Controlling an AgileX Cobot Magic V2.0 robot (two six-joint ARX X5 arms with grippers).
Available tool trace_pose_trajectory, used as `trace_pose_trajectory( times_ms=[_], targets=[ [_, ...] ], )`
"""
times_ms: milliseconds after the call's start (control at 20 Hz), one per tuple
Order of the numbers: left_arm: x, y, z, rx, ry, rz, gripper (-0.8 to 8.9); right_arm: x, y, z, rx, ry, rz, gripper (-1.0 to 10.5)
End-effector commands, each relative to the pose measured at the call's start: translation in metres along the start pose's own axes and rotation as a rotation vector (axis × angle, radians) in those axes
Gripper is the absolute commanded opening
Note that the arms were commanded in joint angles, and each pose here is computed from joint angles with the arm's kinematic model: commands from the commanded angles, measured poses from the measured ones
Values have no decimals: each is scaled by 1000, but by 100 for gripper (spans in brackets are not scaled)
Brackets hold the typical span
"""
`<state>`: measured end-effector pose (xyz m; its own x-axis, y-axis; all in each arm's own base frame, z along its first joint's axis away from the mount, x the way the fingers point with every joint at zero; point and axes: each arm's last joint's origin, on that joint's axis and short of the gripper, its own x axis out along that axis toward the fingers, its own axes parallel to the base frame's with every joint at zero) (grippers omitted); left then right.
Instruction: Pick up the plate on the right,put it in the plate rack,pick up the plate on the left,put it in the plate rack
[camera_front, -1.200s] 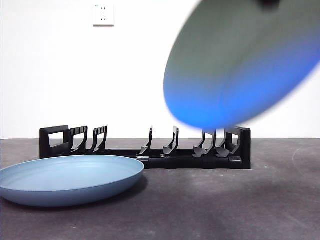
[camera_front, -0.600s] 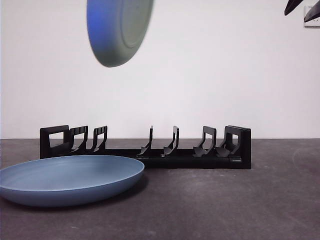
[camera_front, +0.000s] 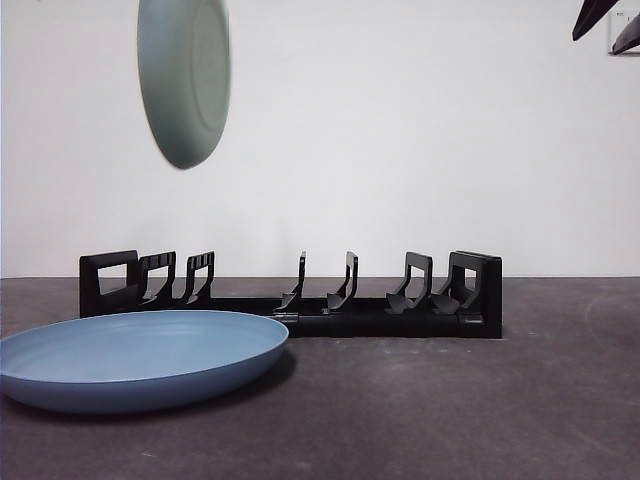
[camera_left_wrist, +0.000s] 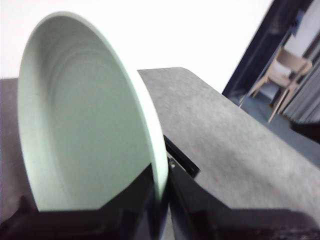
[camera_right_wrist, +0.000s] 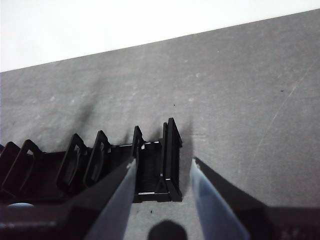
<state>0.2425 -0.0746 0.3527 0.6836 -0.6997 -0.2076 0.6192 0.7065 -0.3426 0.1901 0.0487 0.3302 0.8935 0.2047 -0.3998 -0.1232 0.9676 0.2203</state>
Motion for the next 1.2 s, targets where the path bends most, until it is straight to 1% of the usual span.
trace_pose_trajectory(
  times_ms=[50, 300, 500, 600, 800, 1050, 1200],
  targets=[
    [8, 19, -1, -80, 8, 16, -9, 0, 0, 1, 10, -7, 0, 186],
    [30, 47, -14, -131, 61, 56, -9, 0, 0, 1, 10, -8, 0, 186],
    [49, 65, -27, -160, 100, 76, -9, 0, 0, 1, 10, -8, -3, 186],
    [55, 72, -32, -170, 113, 124, -9, 0, 0, 1, 10, -8, -3, 186],
    [62, 79, -41, -190, 148, 135, -9, 0, 0, 1, 10, -9, -3, 186],
    [67, 84, -49, -193, 192, 147, -9, 0, 0, 1, 15, -8, -2, 186],
    [67, 85, -54, -211, 228, 210, -8, 0, 0, 0, 18, -6, 5, 186]
  ],
)
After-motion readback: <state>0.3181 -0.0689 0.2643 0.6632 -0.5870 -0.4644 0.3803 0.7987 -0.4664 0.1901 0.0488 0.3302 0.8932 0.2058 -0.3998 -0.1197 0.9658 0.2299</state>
